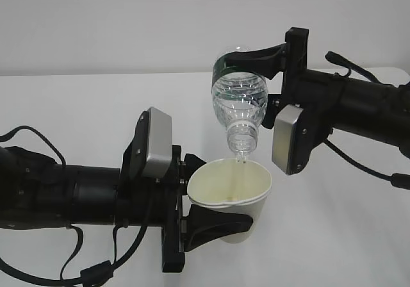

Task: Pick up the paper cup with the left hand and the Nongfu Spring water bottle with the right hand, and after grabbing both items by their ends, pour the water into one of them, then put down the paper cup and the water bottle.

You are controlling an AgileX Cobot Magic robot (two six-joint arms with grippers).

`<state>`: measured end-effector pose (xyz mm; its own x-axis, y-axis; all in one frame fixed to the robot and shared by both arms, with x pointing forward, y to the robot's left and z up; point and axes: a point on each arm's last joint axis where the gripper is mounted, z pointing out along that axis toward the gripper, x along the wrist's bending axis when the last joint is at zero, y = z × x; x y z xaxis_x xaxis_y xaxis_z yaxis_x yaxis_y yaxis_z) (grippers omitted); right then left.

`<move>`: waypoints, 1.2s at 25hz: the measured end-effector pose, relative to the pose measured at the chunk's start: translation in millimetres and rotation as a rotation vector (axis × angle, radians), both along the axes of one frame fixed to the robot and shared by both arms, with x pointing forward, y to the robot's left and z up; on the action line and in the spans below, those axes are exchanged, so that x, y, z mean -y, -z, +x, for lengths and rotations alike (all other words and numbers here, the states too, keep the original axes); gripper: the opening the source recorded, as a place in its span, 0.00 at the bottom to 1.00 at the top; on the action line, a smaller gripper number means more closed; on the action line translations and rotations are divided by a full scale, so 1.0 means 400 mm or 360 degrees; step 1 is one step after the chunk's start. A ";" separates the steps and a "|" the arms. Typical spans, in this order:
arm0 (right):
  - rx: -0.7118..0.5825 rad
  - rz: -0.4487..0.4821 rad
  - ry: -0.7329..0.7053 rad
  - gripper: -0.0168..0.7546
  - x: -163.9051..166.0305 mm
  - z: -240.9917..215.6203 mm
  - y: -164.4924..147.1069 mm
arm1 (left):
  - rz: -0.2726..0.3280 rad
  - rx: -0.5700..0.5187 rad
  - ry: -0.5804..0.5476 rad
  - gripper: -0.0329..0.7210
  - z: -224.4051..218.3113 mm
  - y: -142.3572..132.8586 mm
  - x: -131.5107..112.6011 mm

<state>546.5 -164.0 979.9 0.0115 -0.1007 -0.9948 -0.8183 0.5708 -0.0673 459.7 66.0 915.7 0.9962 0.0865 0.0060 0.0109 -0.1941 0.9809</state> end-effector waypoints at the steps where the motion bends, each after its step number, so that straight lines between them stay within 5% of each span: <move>1: 0.0000 0.0000 0.0000 0.60 0.000 0.000 0.000 | 0.0000 0.0000 0.0000 0.60 0.000 0.000 0.000; 30: 0.0016 0.0002 -0.0007 0.60 -0.001 -0.001 -0.002 | 0.0013 0.0009 0.0033 0.60 -0.004 0.002 0.000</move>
